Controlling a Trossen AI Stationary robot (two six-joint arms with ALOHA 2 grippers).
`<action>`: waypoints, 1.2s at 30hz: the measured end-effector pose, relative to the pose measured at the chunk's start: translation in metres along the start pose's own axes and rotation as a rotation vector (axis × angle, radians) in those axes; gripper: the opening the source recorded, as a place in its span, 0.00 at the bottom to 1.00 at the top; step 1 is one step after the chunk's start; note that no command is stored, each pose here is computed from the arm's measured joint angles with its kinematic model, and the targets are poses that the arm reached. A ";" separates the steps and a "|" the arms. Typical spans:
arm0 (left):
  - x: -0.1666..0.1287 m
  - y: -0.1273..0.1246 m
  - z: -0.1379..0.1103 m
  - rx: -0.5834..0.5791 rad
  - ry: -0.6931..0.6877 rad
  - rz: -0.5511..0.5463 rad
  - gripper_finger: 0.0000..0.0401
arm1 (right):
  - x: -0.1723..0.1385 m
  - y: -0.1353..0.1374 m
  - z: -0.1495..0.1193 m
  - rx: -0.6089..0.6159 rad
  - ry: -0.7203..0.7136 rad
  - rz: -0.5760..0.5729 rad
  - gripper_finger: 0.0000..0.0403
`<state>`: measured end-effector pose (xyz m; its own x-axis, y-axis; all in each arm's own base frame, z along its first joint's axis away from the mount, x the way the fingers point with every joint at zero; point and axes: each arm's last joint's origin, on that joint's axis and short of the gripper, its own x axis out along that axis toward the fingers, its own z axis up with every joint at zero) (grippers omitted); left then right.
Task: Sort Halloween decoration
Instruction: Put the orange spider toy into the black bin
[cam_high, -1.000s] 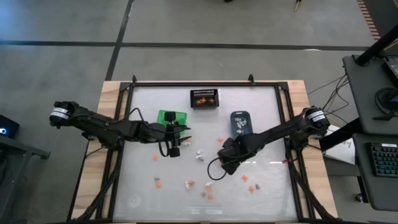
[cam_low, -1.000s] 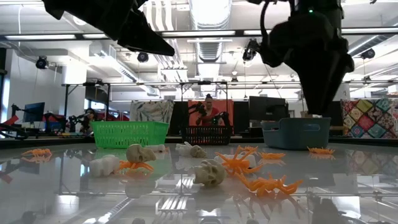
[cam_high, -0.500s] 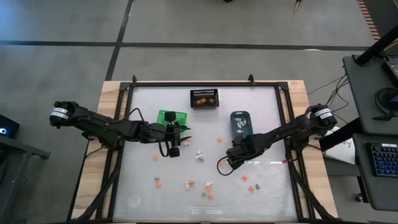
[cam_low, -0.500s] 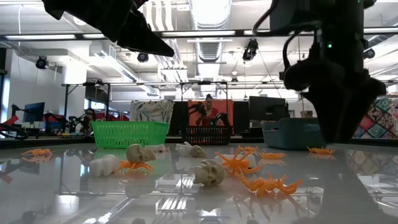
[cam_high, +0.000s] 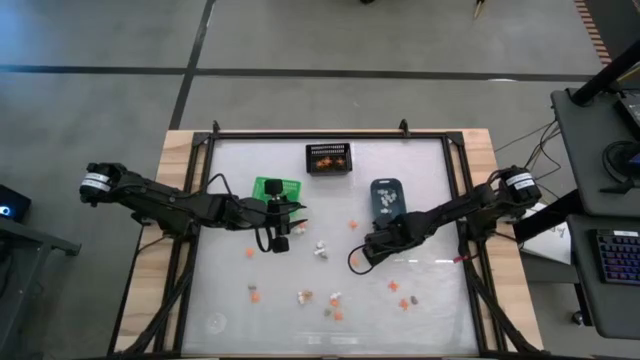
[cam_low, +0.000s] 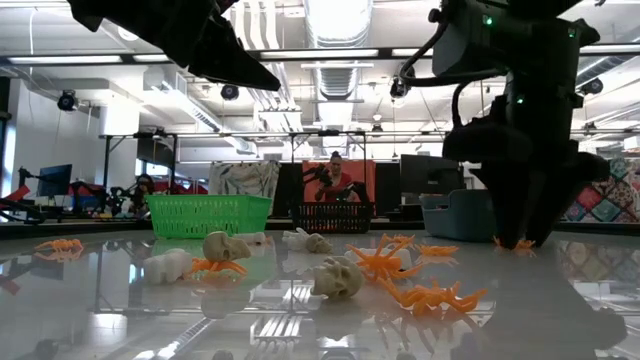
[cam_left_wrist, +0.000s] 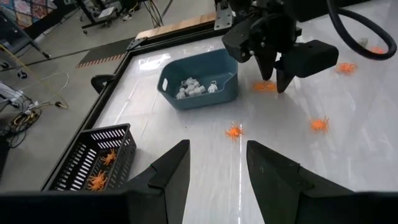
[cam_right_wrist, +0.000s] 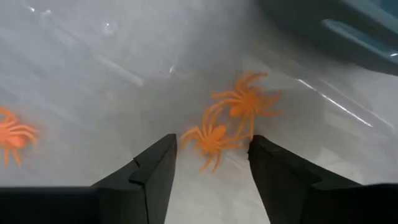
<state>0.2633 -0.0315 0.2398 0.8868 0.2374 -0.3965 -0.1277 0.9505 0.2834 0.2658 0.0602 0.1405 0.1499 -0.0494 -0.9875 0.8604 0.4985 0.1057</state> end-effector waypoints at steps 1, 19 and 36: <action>0.000 0.000 0.000 0.000 0.000 0.000 0.35 | 0.001 0.000 0.000 0.001 -0.004 0.008 0.46; 0.000 0.000 0.000 0.000 0.000 0.000 0.35 | 0.001 0.003 0.000 -0.164 -0.006 0.033 0.45; 0.000 0.000 0.000 0.000 0.000 0.000 0.35 | -0.005 0.004 -0.004 -0.307 0.017 0.073 0.45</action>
<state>0.2633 -0.0315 0.2398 0.8868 0.2376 -0.3963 -0.1279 0.9504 0.2835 0.2670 0.0656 0.1455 0.1953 0.0088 -0.9807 0.6602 0.7383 0.1381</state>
